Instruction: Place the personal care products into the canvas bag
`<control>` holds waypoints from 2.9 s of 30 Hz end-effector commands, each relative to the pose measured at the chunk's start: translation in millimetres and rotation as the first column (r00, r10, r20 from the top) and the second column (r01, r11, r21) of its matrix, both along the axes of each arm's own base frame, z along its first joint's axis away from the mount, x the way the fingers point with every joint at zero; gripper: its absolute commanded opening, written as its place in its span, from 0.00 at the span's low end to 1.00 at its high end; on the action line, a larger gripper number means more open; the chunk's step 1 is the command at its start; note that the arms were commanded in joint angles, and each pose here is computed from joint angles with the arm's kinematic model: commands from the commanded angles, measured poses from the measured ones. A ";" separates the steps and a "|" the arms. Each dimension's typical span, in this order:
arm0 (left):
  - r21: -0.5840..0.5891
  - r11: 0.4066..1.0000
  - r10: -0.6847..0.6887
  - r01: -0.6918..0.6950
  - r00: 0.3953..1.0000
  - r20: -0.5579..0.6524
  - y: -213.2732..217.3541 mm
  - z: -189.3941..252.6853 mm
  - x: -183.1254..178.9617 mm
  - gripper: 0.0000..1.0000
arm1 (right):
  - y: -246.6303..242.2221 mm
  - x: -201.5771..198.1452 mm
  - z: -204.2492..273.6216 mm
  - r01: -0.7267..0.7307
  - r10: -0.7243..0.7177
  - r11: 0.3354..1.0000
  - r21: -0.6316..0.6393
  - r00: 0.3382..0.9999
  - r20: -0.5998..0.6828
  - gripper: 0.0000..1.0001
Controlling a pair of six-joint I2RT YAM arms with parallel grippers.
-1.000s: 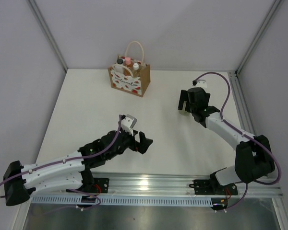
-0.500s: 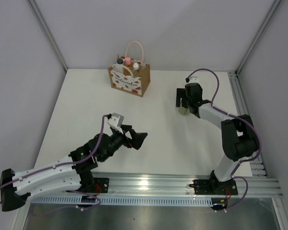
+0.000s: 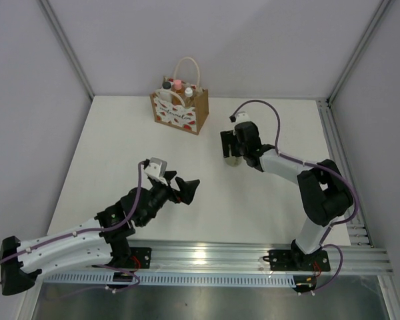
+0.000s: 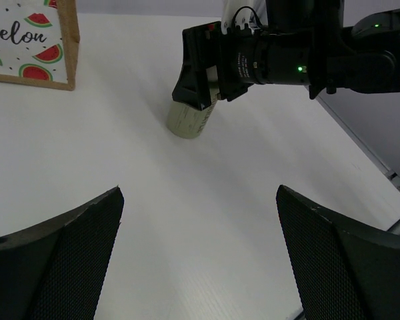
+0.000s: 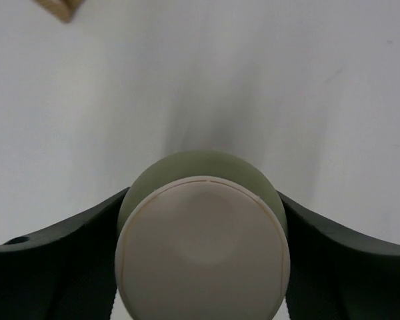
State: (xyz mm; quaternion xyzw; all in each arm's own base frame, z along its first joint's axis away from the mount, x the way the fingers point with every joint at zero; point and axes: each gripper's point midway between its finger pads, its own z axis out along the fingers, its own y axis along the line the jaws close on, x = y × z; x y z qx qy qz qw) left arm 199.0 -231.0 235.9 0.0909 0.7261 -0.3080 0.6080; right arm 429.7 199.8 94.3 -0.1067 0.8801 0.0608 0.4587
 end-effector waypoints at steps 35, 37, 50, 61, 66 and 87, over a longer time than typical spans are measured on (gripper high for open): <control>0.341 0.939 -0.014 0.048 0.995 -0.102 -142.7 -26.4 148.1 0.99 | -52.0 -173.8 228.2 -0.122 -0.055 0.764 0.634 0.966 0.252 1.00; 0.351 0.936 0.007 0.038 0.992 -0.125 -146.3 -38.2 160.4 0.98 | -50.7 -179.9 228.3 -0.150 -0.040 0.754 0.640 0.961 0.272 0.99; 0.388 0.916 -0.027 0.100 0.982 -0.188 -169.7 -104.1 189.3 0.99 | -42.8 -188.1 212.8 -0.182 0.008 0.733 0.655 0.966 0.259 0.99; 0.426 0.902 0.021 0.074 0.977 -0.214 -181.1 -117.8 208.5 0.94 | -39.4 -189.3 209.4 -0.194 0.024 0.723 0.663 0.966 0.256 1.00; 0.462 0.883 0.042 0.083 0.966 -0.254 -181.2 -126.3 210.8 0.84 | -38.4 -192.1 209.1 -0.202 0.033 0.717 0.667 0.966 0.257 0.99; 0.415 0.909 0.104 -0.041 0.986 -0.131 -78.2 -51.7 118.4 0.00 | -33.6 -199.8 217.3 -0.246 0.070 0.696 0.674 0.958 0.278 0.99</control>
